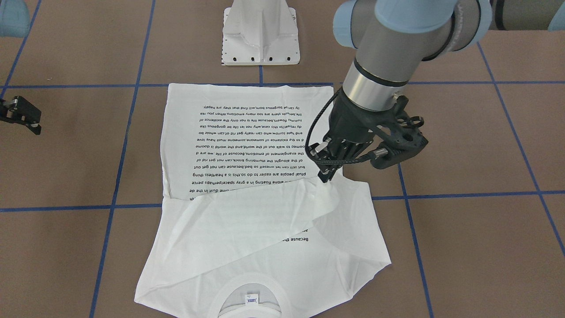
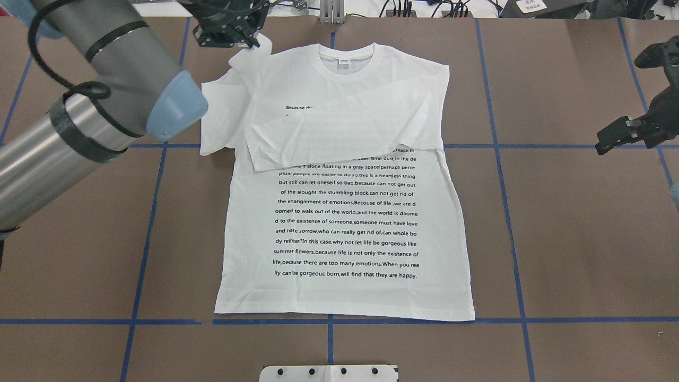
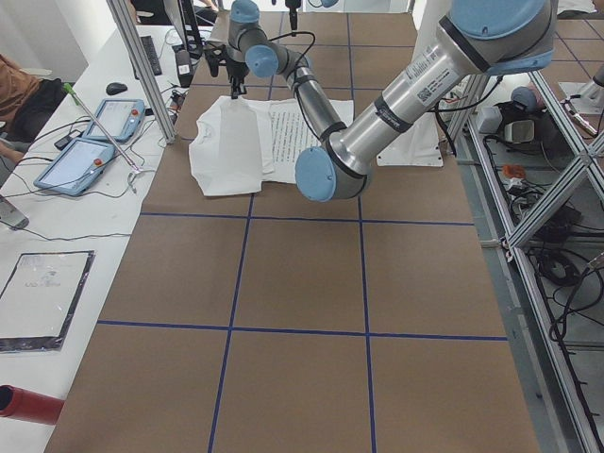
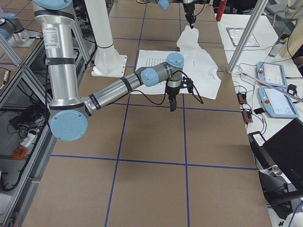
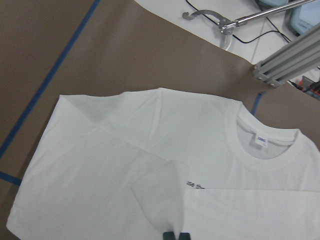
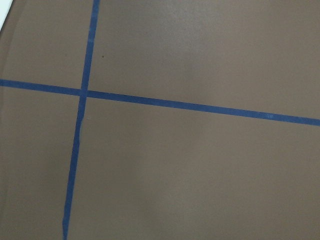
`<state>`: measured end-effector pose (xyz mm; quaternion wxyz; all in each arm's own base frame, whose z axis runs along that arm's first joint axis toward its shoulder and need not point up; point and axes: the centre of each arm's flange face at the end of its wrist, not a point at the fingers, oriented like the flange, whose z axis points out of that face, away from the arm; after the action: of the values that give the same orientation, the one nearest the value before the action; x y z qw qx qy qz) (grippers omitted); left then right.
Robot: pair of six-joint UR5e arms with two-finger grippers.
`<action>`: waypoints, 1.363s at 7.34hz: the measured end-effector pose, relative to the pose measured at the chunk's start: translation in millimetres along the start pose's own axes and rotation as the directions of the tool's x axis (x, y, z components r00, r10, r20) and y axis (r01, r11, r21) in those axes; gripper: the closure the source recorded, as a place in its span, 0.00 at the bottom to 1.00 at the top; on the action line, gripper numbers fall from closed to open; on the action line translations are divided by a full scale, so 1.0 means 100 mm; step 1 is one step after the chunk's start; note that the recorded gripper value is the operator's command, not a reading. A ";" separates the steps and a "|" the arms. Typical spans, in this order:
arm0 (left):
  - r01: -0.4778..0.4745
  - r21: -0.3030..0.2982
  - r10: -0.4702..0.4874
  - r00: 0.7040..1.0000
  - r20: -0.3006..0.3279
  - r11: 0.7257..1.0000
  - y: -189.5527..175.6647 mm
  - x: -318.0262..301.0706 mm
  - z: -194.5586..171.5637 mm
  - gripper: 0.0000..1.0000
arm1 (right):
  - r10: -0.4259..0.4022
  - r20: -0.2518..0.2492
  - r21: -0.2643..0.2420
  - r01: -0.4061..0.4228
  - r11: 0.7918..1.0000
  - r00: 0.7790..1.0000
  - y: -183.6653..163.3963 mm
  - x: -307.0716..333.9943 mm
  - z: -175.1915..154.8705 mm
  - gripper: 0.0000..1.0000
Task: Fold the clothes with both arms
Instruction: 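Carry the sleeve with the left gripper across the shirt toward the collar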
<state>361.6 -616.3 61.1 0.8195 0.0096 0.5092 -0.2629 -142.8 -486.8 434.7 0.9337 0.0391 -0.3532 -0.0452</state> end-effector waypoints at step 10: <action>0.105 -0.196 -0.117 0.992 -0.046 0.975 1.29 0.45 0.93 1.00 | 0.013 -0.002 -0.005 -0.013 1.000 1.000 -0.06 0.00 0.04 0.00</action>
<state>510.9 -550.5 35.1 0.7857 -0.0907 0.5552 -0.2573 -146.1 -493.1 436.8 0.9344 0.0347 -0.3523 -0.0399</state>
